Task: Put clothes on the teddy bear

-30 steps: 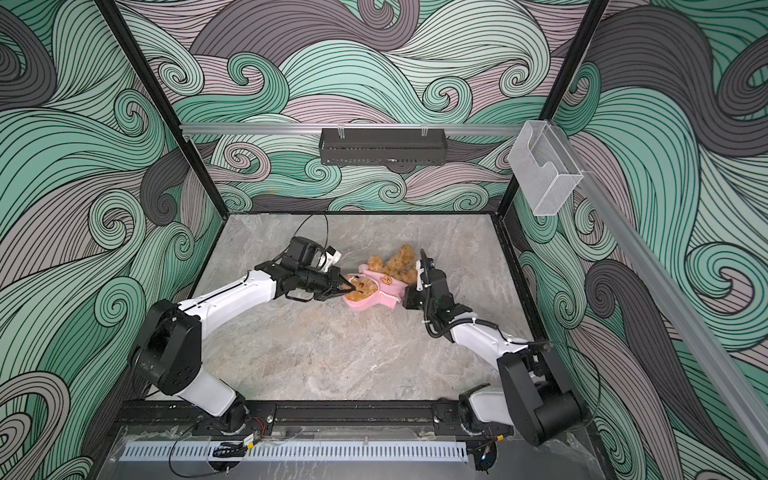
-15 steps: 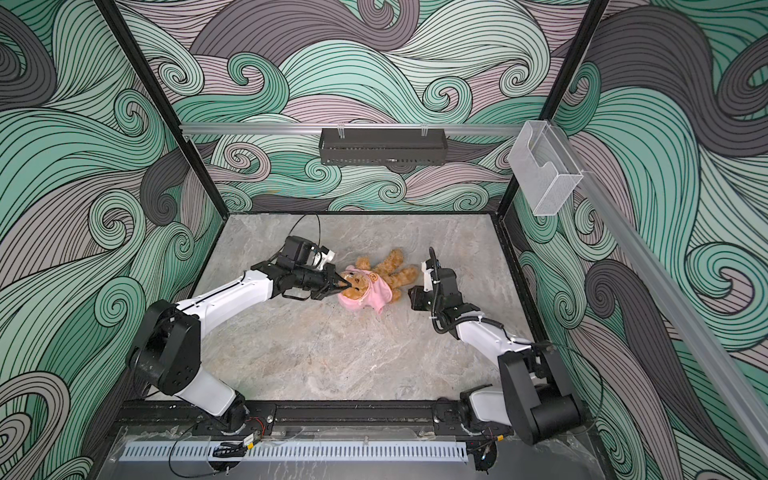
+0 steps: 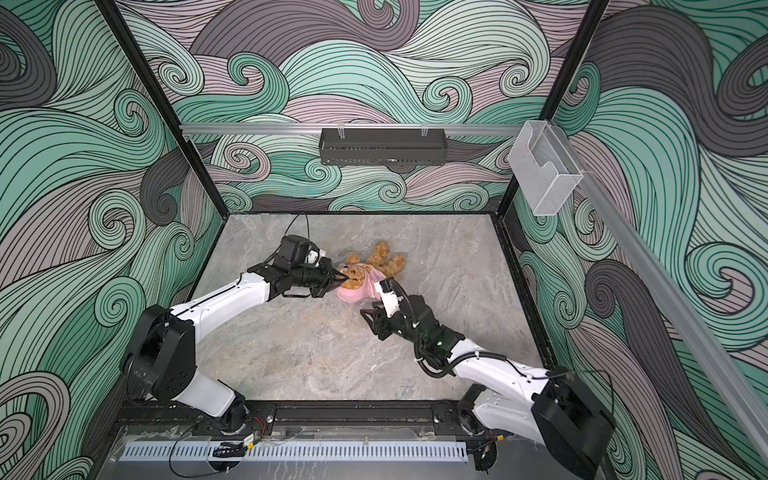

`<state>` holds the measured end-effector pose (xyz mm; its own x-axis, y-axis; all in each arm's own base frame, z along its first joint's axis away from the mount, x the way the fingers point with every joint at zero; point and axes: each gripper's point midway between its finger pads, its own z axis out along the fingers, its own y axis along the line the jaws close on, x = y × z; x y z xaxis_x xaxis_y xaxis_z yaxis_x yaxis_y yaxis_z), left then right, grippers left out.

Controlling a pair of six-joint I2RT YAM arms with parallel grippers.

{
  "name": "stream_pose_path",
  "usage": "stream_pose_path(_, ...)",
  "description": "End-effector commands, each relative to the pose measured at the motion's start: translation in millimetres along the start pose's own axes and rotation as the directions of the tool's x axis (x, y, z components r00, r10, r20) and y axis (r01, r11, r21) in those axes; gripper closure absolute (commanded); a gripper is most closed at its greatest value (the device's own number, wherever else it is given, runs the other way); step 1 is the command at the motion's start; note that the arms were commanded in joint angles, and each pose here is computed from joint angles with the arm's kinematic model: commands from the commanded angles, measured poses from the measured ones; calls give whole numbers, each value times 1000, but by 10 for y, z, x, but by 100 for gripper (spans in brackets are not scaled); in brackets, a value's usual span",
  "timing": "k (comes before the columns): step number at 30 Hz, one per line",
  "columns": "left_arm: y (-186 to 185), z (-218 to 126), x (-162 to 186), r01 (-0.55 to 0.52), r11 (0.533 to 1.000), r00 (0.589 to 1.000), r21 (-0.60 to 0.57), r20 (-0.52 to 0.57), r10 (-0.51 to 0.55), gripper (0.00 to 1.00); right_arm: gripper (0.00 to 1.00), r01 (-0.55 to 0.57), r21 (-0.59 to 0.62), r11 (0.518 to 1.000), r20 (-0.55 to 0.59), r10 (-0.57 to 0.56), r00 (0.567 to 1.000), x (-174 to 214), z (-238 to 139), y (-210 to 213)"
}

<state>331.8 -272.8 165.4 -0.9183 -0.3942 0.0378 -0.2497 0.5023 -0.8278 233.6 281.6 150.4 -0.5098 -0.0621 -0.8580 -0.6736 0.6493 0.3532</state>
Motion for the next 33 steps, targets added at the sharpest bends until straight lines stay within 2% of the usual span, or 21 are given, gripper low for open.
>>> stream_pose_path(1, -353, -65, -31, -11, 996, 999, 92, 49, 6, 100, 52, -108, -19, 994, 114, 109, 988, -232, 111, 73)
stream_pose_path(7, -481, -20, 5, -2, 992, 998, 128, 61, -6, 100, 51, -295, 60, 954, 166, 282, 945, -224, 379, -154)
stream_pose_path(11, -554, 38, 48, -6, 990, 999, 138, 47, -1, 100, 48, -330, 42, 943, 221, 313, 924, -310, 486, -178)
stream_pose_path(15, -573, 88, 86, -7, 990, 999, 140, 35, 2, 100, 49, -363, 75, 929, 264, 333, 905, -314, 524, -294)
stream_pose_path(17, -573, 95, 91, -3, 990, 999, 143, 32, -2, 100, 54, -389, 121, 913, 291, 342, 894, -286, 511, -408)
stream_pose_path(21, -597, 91, 97, 4, 988, 1000, 154, 29, -9, 100, 84, -390, 200, 899, 318, 317, 894, -226, 480, -589)
stream_pose_path(23, -652, 70, 94, 7, 986, 1000, 169, 27, -12, 100, 92, -373, 257, 891, 297, 294, 908, -104, 473, -689)
stream_pose_path(27, -781, 18, 104, 8, 981, 1000, 193, 5, -9, 100, 98, -336, 370, 866, 250, 256, 934, 243, 410, -975)
stream_pose_path(33, -868, -77, 94, 24, 976, 999, 215, -40, -16, 100, 97, -284, 489, 825, 180, 224, 958, 647, 261, -1391)
